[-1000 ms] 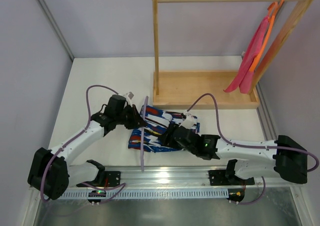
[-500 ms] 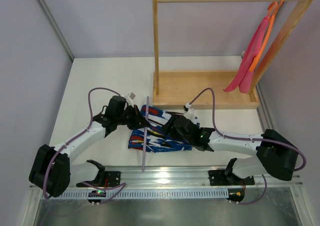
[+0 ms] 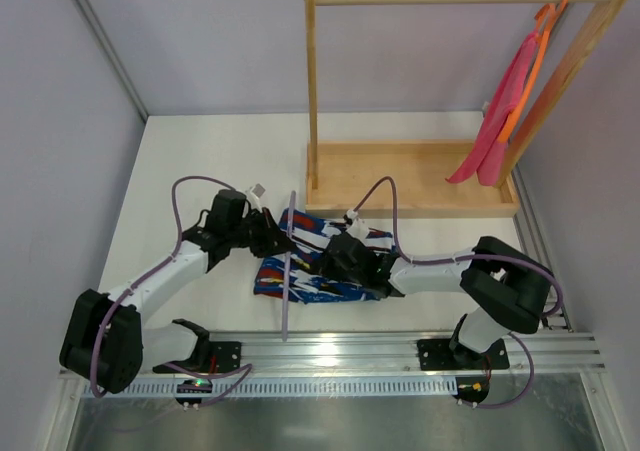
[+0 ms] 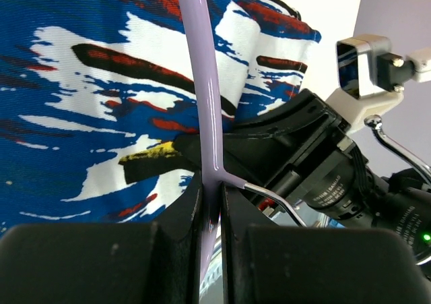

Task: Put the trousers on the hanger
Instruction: Place trousers on hanger

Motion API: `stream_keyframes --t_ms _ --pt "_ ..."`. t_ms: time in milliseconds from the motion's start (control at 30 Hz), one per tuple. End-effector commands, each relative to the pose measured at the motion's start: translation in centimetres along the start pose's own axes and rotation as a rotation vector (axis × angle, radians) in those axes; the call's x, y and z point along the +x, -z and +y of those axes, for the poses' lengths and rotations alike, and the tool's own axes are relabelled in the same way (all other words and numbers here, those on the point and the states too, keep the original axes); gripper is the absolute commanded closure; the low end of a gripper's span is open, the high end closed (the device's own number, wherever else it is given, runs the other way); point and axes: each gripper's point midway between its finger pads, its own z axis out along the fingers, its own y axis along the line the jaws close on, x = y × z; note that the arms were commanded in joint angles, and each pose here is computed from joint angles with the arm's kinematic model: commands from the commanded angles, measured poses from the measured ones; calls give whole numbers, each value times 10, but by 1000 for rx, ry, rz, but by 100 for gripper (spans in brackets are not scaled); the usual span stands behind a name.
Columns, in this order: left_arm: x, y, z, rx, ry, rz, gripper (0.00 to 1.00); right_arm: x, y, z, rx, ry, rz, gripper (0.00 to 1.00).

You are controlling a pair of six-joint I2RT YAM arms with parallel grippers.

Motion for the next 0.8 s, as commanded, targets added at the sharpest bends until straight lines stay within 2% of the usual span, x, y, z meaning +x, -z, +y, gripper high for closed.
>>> stream_keyframes --t_ms 0,33,67,100,133,200,267,467,600,700,767 --pt "-3 5 52 -226 71 -39 100 -3 10 19 -8 21 33 96" --pt "-5 7 57 -249 61 -41 100 -18 26 31 -24 22 2 96" --pt "-7 13 61 -281 66 -45 100 -34 33 23 16 62 -41 96" --pt "-9 16 64 -298 63 -55 100 -37 46 0 116 103 -21 96" --pt "-13 18 67 -307 63 -69 100 -55 60 9 110 109 -54 96" --pt "-19 24 74 -301 105 -108 100 -71 76 -20 219 165 -57 96" --pt "-19 25 78 -290 135 -115 100 -79 88 -34 247 173 -67 96" --pt "-18 14 90 -317 149 -88 100 -73 92 -80 308 187 -60 96" --pt "-11 -2 81 -214 168 -37 100 -69 87 -67 205 210 -60 96" --pt "-5 -6 91 -240 190 -7 91 -75 90 -65 215 218 -74 96" --pt "0 -9 99 -261 207 7 97 -82 97 -63 230 225 -95 96"
